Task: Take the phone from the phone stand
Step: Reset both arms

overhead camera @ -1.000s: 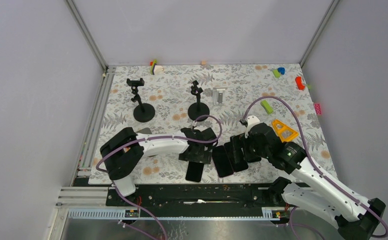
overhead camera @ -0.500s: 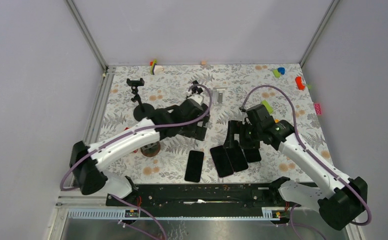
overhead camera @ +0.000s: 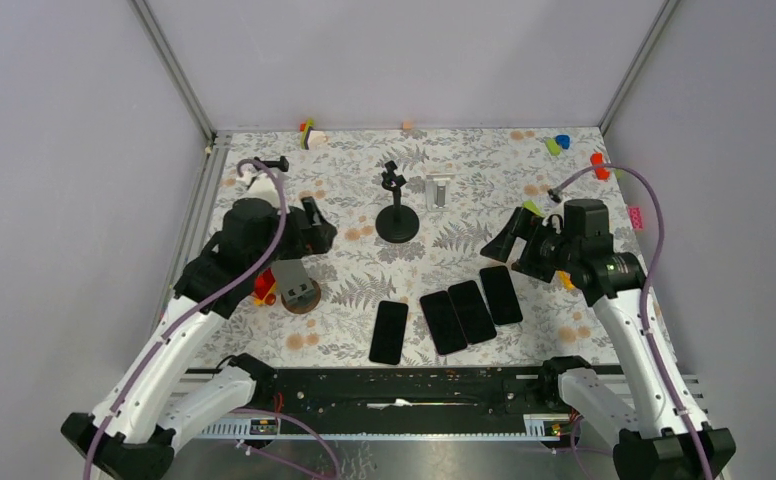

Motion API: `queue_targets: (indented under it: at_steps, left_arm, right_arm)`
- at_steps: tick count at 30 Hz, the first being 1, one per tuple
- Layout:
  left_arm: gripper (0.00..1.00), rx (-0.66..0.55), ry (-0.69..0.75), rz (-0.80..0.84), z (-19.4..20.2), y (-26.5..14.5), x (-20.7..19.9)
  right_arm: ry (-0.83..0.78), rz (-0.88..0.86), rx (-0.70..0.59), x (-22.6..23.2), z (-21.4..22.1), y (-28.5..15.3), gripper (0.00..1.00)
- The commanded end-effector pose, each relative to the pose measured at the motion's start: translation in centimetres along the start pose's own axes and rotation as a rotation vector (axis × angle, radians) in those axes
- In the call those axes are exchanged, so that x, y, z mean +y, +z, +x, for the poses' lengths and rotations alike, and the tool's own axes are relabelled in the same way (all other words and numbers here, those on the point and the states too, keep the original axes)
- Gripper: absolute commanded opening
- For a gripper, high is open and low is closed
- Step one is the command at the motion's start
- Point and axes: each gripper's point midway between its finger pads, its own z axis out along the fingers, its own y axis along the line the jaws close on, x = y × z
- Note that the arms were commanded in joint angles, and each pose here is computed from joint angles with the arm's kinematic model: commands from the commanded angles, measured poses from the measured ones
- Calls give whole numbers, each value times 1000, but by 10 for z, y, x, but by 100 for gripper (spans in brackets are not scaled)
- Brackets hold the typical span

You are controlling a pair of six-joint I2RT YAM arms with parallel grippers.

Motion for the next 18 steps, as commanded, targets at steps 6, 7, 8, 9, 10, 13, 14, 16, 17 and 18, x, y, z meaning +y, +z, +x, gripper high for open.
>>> queue_targets:
  at_steps: [6,7,8,9,10,13,14,16,17,18]
  left_arm:
    - [99,-86,-157,-22,-9,-11,43]
    - [99,-100,-139,-27,-10,-14,45]
    - [99,-115,-125,-36,-10,-17,47]
    - [99,-124,-110,-47,-11,-20,50]
    - [99,-134,-100,-56,-12,-22,52]
    - [99,-153,-73,-83,-11,-24,58]
    - [99,-158,-66,-83,-11,-25,59]
    - [99,-180,-57,-106,-11,-27,65]
    - [99,-187,-48,-103,-10,-27,65]
    - [99,-196,-40,-95,-10,-28,65]
  right_arm:
    - [79,48,-243,-19,-28,-36,98]
    - [66,80,-296,-25,-33,-42,98]
    - [48,110,-344,-31,-36,-47,98]
    - [37,139,-380,-38,-38,-50,98]
    - [20,165,-401,-44,-38,-53,98]
    - [-31,201,-458,-55,-37,-58,98]
    - [-48,201,-490,-57,-38,-60,98]
    - [-65,202,-577,-63,-40,-65,98]
    - [-81,182,-623,-63,-41,-65,98]
    - [-104,155,-676,-62,-43,-67,98]
